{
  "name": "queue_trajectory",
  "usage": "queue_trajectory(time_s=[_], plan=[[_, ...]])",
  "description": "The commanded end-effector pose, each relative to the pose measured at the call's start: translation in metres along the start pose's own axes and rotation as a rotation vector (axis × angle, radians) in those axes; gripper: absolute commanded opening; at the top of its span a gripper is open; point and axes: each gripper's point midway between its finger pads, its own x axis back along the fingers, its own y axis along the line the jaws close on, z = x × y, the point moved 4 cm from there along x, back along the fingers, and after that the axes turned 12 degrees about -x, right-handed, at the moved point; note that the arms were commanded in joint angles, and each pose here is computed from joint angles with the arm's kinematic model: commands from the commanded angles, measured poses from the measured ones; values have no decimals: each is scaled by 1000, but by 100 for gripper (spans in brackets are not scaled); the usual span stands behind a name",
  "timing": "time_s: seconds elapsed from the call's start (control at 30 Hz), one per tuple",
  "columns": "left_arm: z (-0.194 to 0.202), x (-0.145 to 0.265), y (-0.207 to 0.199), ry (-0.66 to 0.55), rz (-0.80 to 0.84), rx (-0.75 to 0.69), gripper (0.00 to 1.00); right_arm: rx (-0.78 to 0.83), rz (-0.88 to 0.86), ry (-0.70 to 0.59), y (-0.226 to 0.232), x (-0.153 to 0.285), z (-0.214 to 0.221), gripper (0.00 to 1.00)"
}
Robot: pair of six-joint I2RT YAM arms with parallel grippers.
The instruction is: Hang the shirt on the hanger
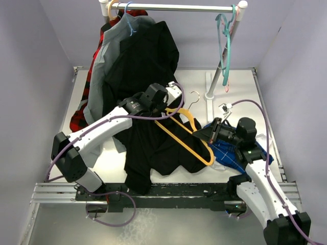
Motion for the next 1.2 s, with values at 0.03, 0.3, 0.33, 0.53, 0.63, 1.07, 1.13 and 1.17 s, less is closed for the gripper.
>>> queue_trajectory(time_s=[0.03,0.3,0.33,0.53,0.63,1.07,1.13,1.17], plan=[[-28,39,41,-123,-141,-56,0,89,-48,63,4,-4,1,0],[-21,42,59,-111,-226,-105,0,90,-12,58,4,10,20,0],[-19,40,56,-107,-211,-104,0,87,-29,45,8,12,20,0],[-18,36,40,-99,-112,-70,0,90,-53,-2,6,0,7,0],[-22,42,34,-114,-55,-44,0,93,-46,-7,1,-10,-3,0],[-16,47,-5,-78,120,-15,0,151,-12,-57,-6,-33,-30,0],[-12,43,-7,-69,118,-24,0,169,-24,-65,2,-36,-34,0],[-12,43,-7,-68,118,-23,0,178,-25,-68,5,-37,-35,0]])
